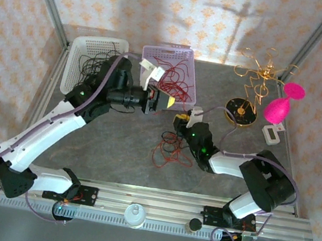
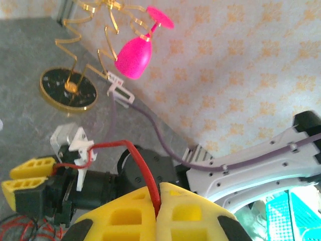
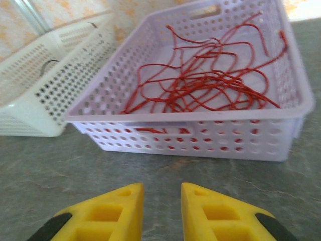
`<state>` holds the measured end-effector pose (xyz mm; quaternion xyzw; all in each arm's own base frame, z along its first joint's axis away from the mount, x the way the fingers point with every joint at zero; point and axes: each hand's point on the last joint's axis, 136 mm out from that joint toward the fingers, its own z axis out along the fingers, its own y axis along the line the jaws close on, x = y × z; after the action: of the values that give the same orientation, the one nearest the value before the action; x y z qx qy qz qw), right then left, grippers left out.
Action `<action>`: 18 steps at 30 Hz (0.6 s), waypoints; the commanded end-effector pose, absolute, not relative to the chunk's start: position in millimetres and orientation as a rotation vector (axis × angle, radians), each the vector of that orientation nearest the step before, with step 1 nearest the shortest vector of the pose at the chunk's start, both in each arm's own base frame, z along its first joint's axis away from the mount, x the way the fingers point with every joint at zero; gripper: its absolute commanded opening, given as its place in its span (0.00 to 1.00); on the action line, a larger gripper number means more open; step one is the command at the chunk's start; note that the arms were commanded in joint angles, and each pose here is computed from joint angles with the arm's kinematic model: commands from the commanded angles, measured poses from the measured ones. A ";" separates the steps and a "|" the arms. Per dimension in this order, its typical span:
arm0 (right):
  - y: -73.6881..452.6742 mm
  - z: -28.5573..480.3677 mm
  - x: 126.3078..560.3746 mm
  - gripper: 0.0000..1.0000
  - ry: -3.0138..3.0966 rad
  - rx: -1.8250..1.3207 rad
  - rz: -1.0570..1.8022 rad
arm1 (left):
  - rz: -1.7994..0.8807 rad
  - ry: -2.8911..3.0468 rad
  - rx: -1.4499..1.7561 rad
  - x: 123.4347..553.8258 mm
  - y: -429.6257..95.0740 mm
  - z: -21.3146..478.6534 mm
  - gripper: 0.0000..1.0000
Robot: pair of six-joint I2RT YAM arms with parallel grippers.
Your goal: Untangle the cables
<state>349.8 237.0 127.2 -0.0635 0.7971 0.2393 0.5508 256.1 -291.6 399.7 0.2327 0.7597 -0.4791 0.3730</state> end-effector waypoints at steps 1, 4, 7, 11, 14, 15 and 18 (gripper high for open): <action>210.9 99.8 359.3 0.25 1.977 -0.013 0.509 | -1.142 1.919 0.627 256.5 -283.0 421.7 0.00; 198.4 82.5 366.3 0.20 2.048 0.083 0.499 | -1.090 1.891 0.620 256.2 -275.4 438.8 0.00; 196.6 75.1 367.3 0.15 2.062 0.115 0.527 | -1.054 1.892 0.620 256.6 -271.1 446.2 0.00; 199.5 72.3 370.0 0.11 2.072 0.117 0.535 | -1.003 1.891 0.593 260.5 -264.3 453.1 0.00; 197.4 70.5 370.8 0.11 2.078 0.127 0.537 | -0.948 1.859 0.562 263.2 -254.9 470.9 0.00; 195.9 69.8 371.1 0.12 2.080 0.137 0.537 | -0.933 1.841 0.552 263.2 -251.5 479.1 0.00; 190.7 67.8 371.9 0.12 2.083 0.165 0.542 | -0.909 1.799 0.528 262.7 -244.7 496.4 0.00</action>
<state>366.6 195.2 68.9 0.0462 0.8494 0.2191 0.4779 261.8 -259.6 474.5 0.2294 0.7551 -0.3990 0.4670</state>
